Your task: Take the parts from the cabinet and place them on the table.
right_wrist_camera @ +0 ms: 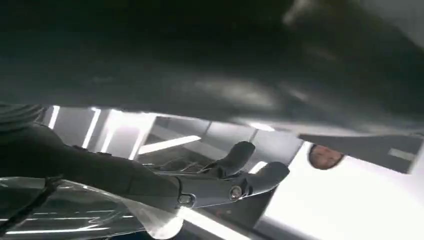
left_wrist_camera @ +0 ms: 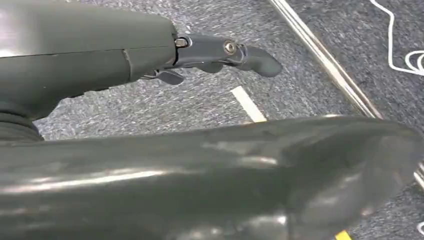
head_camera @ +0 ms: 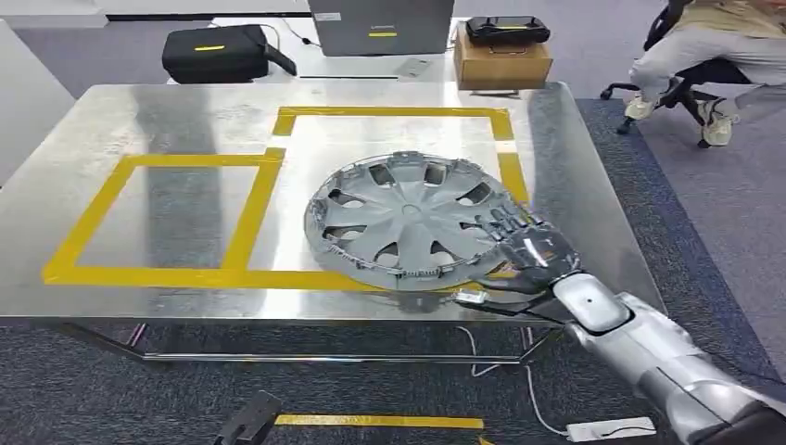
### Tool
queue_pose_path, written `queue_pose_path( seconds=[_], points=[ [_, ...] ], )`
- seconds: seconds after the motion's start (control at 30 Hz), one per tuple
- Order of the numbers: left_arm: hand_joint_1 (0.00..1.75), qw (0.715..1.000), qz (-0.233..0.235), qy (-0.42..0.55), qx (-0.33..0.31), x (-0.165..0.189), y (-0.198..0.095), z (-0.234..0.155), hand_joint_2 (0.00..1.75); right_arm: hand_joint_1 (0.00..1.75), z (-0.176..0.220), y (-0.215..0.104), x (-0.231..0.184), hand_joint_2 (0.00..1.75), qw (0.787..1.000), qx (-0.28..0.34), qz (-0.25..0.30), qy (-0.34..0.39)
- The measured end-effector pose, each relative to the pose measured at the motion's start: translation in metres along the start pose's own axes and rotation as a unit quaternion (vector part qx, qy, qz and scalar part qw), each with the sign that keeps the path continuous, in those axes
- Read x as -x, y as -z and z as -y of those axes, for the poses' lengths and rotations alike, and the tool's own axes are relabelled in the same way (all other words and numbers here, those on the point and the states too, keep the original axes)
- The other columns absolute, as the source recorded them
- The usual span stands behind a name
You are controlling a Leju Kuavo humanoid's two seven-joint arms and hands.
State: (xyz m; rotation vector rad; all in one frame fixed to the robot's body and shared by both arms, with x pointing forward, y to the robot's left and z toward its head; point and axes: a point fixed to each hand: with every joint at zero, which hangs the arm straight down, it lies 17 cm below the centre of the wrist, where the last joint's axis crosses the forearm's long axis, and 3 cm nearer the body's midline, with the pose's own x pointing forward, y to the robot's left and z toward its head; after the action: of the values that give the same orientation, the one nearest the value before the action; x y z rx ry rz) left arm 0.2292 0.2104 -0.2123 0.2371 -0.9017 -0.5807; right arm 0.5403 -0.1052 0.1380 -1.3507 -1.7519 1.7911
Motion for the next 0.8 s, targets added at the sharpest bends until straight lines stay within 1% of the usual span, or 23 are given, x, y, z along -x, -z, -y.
queue_pose_path(
  seconds=[0.1, 0.2, 0.23, 0.27, 0.3, 0.37, 0.4, 0.43, 0.5, 0.63, 0.8],
  points=[
    [0.0, 1.0, -0.001, -0.007, -0.005, 0.001, 0.0, -0.002, 0.0, 0.0, -0.009, -0.019, 0.048, 0.0, 0.999, -0.015, -0.026, -0.03],
    [0.0, 1.0, -0.002, -0.014, -0.014, 0.001, 0.0, -0.005, 0.0, 0.0, -0.013, -0.045, 0.105, 0.0, 0.997, -0.027, -0.055, -0.054],
    [0.0, 1.0, -0.004, -0.017, -0.018, 0.002, -0.001, -0.006, 0.0, 0.0, -0.014, -0.064, 0.139, 0.0, 0.994, -0.034, -0.075, -0.065],
    [0.0, 1.0, -0.005, -0.019, -0.02, 0.004, -0.001, -0.006, 0.0, 0.0, -0.013, -0.075, 0.156, 0.0, 0.993, -0.036, -0.086, -0.069],
    [0.0, 0.999, -0.008, -0.023, -0.023, 0.006, -0.002, -0.007, 0.0, 0.0, -0.012, -0.096, 0.187, 0.0, 0.99, -0.043, -0.105, -0.08],
    [0.0, 0.999, -0.009, -0.027, -0.029, 0.007, -0.003, -0.009, 0.0, 0.0, -0.012, -0.134, 0.223, 0.0, 0.986, -0.057, -0.133, -0.089],
    [0.0, 0.999, -0.01, -0.031, -0.032, 0.008, -0.003, -0.01, 0.0, 0.0, -0.009, -0.163, 0.25, 0.0, 0.981, -0.065, -0.153, -0.095],
    [0.0, 0.999, -0.012, -0.032, -0.033, 0.009, -0.003, -0.01, 0.0, 0.0, -0.006, -0.185, 0.268, 0.0, 0.978, -0.071, -0.167, -0.101],
    [0.0, 0.999, -0.016, -0.035, -0.036, 0.013, -0.005, -0.011, 0.0, 0.0, 0.007, -0.216, 0.294, 0.0, 0.973, -0.077, -0.181, -0.117],
    [0.0, 0.998, -0.015, -0.039, -0.041, 0.01, -0.003, -0.013, 0.0, 0.0, 0.018, -0.252, 0.314, 0.0, 0.966, -0.097, -0.192, -0.146],
    [0.0, 0.997, -0.021, -0.051, -0.051, 0.014, -0.006, -0.015, 0.0, 0.0, 0.031, -0.34, 0.333, 0.0, 0.952, -0.129, -0.228, -0.159]
  ],
)
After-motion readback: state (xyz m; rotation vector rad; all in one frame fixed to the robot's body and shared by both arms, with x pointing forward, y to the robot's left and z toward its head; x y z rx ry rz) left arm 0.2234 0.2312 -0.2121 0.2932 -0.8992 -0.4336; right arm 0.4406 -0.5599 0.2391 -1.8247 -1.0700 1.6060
